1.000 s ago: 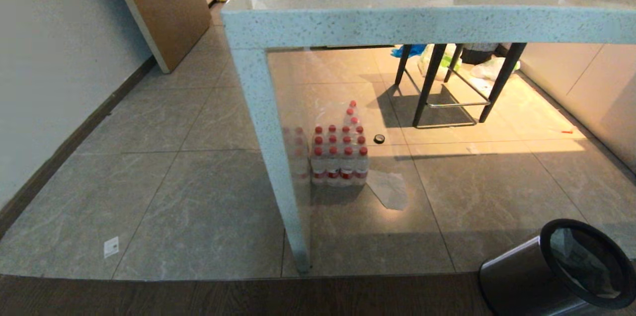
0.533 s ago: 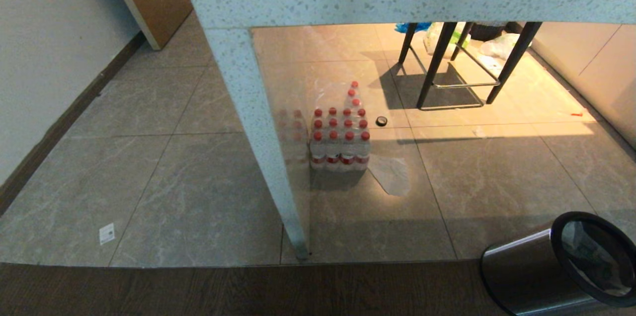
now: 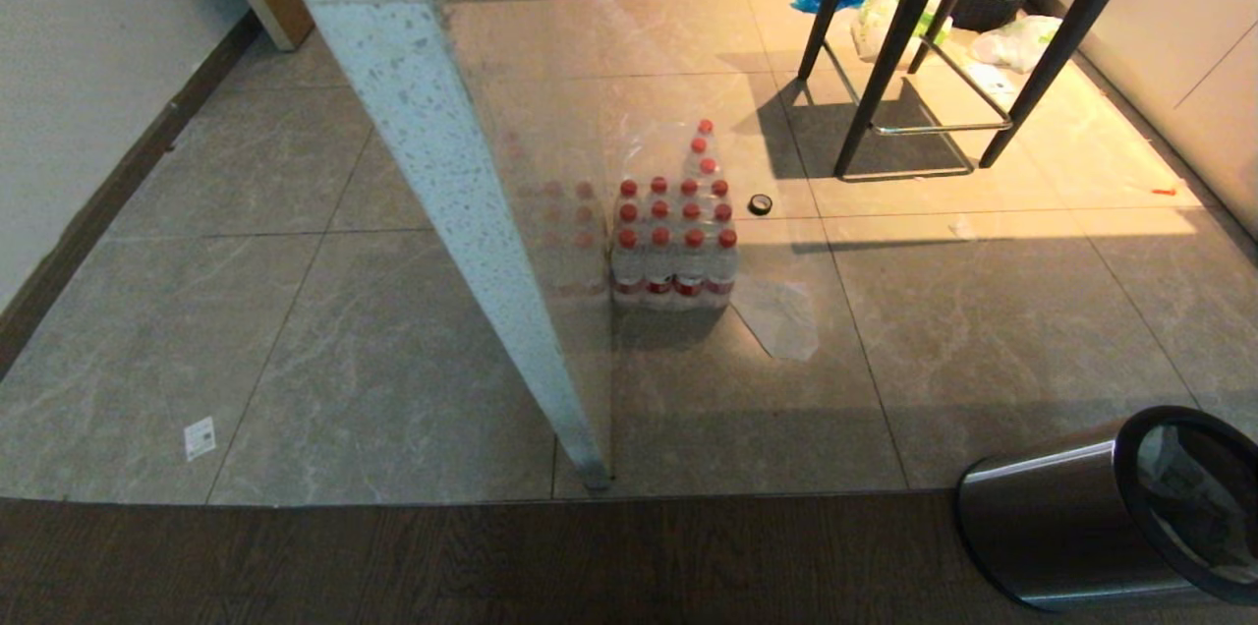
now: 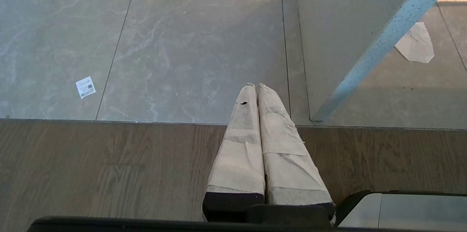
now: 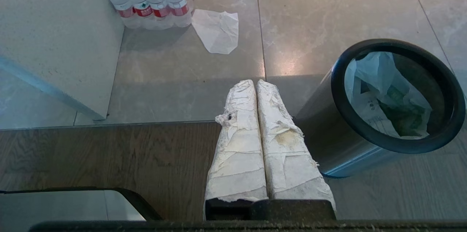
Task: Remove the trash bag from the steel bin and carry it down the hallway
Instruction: Place the outer trash can on the ground
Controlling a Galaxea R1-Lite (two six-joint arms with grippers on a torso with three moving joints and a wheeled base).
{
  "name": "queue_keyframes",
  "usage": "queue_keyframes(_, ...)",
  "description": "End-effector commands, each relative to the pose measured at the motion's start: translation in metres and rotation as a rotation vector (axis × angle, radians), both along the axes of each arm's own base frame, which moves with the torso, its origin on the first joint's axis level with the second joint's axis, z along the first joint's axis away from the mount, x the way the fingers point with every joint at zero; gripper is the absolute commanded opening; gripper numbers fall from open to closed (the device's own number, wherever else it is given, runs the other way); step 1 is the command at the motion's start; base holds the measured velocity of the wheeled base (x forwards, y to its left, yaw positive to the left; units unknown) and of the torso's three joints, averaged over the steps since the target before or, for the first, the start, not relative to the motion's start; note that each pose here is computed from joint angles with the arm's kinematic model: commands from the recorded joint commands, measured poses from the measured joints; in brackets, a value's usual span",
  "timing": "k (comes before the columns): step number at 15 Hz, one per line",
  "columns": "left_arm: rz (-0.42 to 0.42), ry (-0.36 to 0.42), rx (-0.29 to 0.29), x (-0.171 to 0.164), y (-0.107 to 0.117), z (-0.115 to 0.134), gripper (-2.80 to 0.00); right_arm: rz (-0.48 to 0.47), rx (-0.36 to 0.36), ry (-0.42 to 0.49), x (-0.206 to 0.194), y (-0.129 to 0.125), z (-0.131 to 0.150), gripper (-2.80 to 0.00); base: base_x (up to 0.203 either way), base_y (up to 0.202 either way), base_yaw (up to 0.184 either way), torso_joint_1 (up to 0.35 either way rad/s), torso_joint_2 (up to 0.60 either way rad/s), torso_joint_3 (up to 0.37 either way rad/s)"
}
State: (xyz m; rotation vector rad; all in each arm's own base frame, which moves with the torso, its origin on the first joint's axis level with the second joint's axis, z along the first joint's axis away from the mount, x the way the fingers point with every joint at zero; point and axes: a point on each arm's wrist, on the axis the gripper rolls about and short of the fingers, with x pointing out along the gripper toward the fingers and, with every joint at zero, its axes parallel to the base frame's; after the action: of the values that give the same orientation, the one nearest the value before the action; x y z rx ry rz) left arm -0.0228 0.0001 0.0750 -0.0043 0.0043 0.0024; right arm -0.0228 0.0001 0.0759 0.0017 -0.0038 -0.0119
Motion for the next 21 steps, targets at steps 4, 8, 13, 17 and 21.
queue_keyframes(4, 0.001, 0.000, 0.001, 0.000, 0.000, 0.000, -2.80, 0.001, -0.006, -0.002, 0.000, 0.000, 0.000, -2.80, 0.000, 0.000, 0.000, 0.001, 0.00, -0.017)
queue_keyframes(8, 0.001, 0.000, 0.001, 0.000, 0.000, 0.000, -2.80, 0.001, -0.006, -0.002, 0.000, 0.000, 0.000, -2.80, 0.000, 0.000, 0.000, 0.000, 0.00, 0.000)
queue_keyframes(13, 0.001, 0.000, 0.001, 0.000, 0.000, 0.000, -2.80, -0.007, -0.007, -0.029, -0.002, 0.000, 0.007, -2.80, 0.000, 0.000, 0.000, 0.000, 0.00, 0.000)
queue_keyframes(17, 0.001, 0.000, 0.001, 0.000, 0.000, 0.000, -2.80, -0.084, -0.043, -0.045, -0.026, -0.002, 0.094, -2.80, 0.000, 0.000, 0.000, 0.000, 0.00, 0.000)
queue_keyframes(21, 0.001, 0.000, 0.001, 0.000, 0.000, 0.000, -2.80, -0.263, -0.099, 0.352, -0.002, -0.006, 0.132, -2.80, 0.000, 0.000, 0.000, 0.000, 0.00, 0.000)
